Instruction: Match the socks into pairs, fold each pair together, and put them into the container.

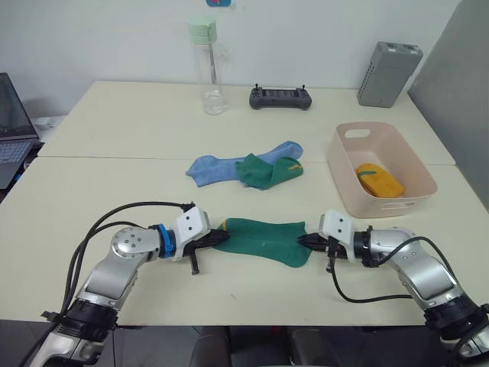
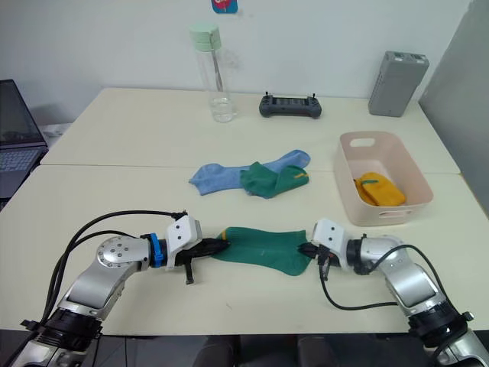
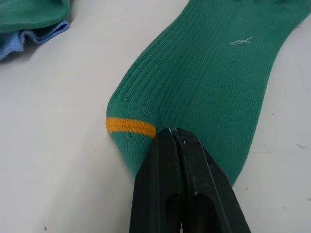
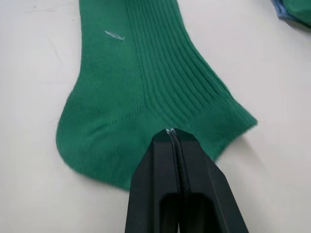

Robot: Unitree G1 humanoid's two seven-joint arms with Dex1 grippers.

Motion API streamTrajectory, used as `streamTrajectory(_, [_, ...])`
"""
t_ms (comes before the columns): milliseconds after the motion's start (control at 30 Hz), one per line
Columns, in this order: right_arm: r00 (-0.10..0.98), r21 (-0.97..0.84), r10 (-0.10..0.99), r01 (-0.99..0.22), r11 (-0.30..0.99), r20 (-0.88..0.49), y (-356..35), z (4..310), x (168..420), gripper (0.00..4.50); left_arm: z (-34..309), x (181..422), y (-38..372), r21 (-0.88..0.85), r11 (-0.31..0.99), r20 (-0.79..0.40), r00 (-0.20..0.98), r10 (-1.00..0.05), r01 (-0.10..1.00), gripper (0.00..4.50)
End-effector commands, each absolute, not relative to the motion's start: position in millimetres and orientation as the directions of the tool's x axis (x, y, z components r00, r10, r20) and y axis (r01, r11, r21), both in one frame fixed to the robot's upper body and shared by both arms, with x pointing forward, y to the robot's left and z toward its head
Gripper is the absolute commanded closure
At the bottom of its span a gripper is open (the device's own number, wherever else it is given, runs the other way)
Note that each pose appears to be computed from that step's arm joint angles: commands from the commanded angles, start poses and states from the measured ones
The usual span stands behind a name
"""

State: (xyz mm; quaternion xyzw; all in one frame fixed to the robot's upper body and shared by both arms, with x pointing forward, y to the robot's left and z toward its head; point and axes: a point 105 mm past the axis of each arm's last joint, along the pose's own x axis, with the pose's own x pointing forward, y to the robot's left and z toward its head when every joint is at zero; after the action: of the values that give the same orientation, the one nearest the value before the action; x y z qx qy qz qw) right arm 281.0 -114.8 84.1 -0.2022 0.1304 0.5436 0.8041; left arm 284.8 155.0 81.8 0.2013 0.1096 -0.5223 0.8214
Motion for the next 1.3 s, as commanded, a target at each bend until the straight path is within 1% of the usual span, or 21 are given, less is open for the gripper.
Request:
streamTrajectory(33, [0.297,-0.126,0.910,-0.954,0.271,-0.291,-93.5,116.7,268.5,4.45,100.1,269.1,145.6,0.183,0.325,-0.323,0.369,-0.872,0.928,4.48])
streamTrajectory(67, [0.274,-0.111,0.916,-0.961,0.253,-0.291,-89.2,115.4,265.1,4.45,97.7,266.1,145.8,0.177,0.315,-0.335,0.358,-0.872,0.933,4.48])
streamTrajectory(133, [0.240,-0.111,0.903,-0.970,0.215,-0.356,-86.4,99.2,260.0,4.45,88.9,266.1,148.9,0.190,0.313,-0.385,0.364,-0.848,0.931,4.48])
streamTrajectory(233, [0.248,-0.131,0.864,-0.968,0.212,-0.438,-95.4,84.6,261.8,4.45,77.4,274.2,159.9,0.248,0.326,-0.464,0.407,-0.787,0.912,4.48])
streamTrajectory(300, [0.265,-0.162,0.834,-0.964,0.212,-0.484,-105.6,79.6,264.4,4.45,75.1,276.1,165.1,0.258,0.332,-0.479,0.418,-0.772,0.907,4.48])
streamTrajectory(400, [0.267,-0.173,0.814,-0.963,0.206,-0.516,-119.3,80.7,261.5,4.45,79.7,273.5,169.4,0.240,0.341,-0.464,0.415,-0.782,0.909,4.48])
streamTrajectory(467, [0.284,-0.162,0.822,-0.959,0.234,-0.493,-127.1,89.4,259.9,4.45,87.9,267.9,170.8,0.184,0.356,-0.423,0.400,-0.813,0.916,4.48])
streamTrajectory(500, [0.298,-0.158,0.832,-0.954,0.253,-0.468,-128.5,95.2,260.1,4.45,94.2,268.1,171.5,0.154,0.386,-0.386,0.415,-0.824,0.909,4.48])
streamTrajectory(567, [0.368,-0.169,0.846,-0.930,0.327,-0.385,-130.2,112.0,265.4,4.45,112.5,276.1,177.7,0.096,0.490,-0.289,0.495,-0.819,0.866,4.48])
streamTrajectory(633, [0.448,-0.202,0.844,-0.892,0.404,-0.294,-131.8,129.9,271.9,4.45,127.7,287.9,190.7,0.074,0.603,-0.210,0.604,-0.769,0.794,4.48])
streamTrajectory(667, [0.476,-0.216,0.838,-0.877,0.430,-0.267,-132.5,135.0,274.2,4.45,131.1,291.0,194.9,0.072,0.635,-0.193,0.635,-0.748,0.770,4.48])
streamTrajectory(700, [0.534,-0.252,0.810,-0.841,0.479,-0.242,-135.5,139.5,279.9,4.28,135.9,299.1,205.3,0.077,0.703,-0.153,0.705,-0.692,0.707,4.31])
streamTrajectory(767, [0.611,-0.291,0.764,-0.784,0.548,-0.209,-139.8,142.9,287.2,3.84,140.5,307.0,219.2,0.067,0.787,-0.099,0.789,-0.606,0.613,3.87])
streamTrajectory(867, [0.681,-0.299,0.711,-0.724,0.621,-0.173,-141.8,139.8,293.9,2.78,135.5,308.8,226.4,0.039,0.851,-0.060,0.852,-0.521,0.523,2.95])
streamTrajectory(900, [0.691,-0.301,0.703,-0.715,0.631,-0.168,-141.3,138.3,294.9,2.49,132.0,308.0,225.9,0.035,0.860,-0.059,0.860,-0.507,0.509,2.70])
streamTrajectory(933, [0.699,-0.298,0.697,-0.708,0.641,-0.161,-140.5,137.8,295.8,2.09,129.1,306.9,224.5,0.036,0.864,-0.061,0.864,-0.500,0.503,2.35])
streamTrajectory(1100, [0.721,-0.279,0.683,-0.683,0.674,-0.115,-138.1,140.6,301.4,0.27,124.6,306.8,217.3,0.039,0.861,-0.065,0.861,-0.504,0.507,0.75])
streamTrajectory(1133, [0.721,-0.278,0.684,-0.684,0.675,-0.114,-137.8,140.2,301.9,0.00,125.4,308.2,215.8,0.041,0.859,-0.064,0.859,-0.507,0.510,0.45])
streamTrajectory(1167, [0.711,-0.271,0.694,-0.693,0.667,-0.112,-135.3,140.1,301.1,0.00,126.0,310.3,212.5,0.050,0.852,-0.072,0.852,-0.518,0.522,0.12])
streamTrajectory(1200, [0.701,-0.266,0.705,-0.704,0.659,-0.108,-132.1,140.7,300.2,0.00,127.0,312.3,208.2,0.053,0.842,-0.076,0.843,-0.533,0.537,0.03])
streamTrajectory(1300, [0.657,-0.250,0.749,-0.743,0.621,-0.091,-119.2,146.2,297.1,0.00,133.3,323.5,189.9,0.046,0.814,-0.067,0.814,-0.576,0.580,0.03])
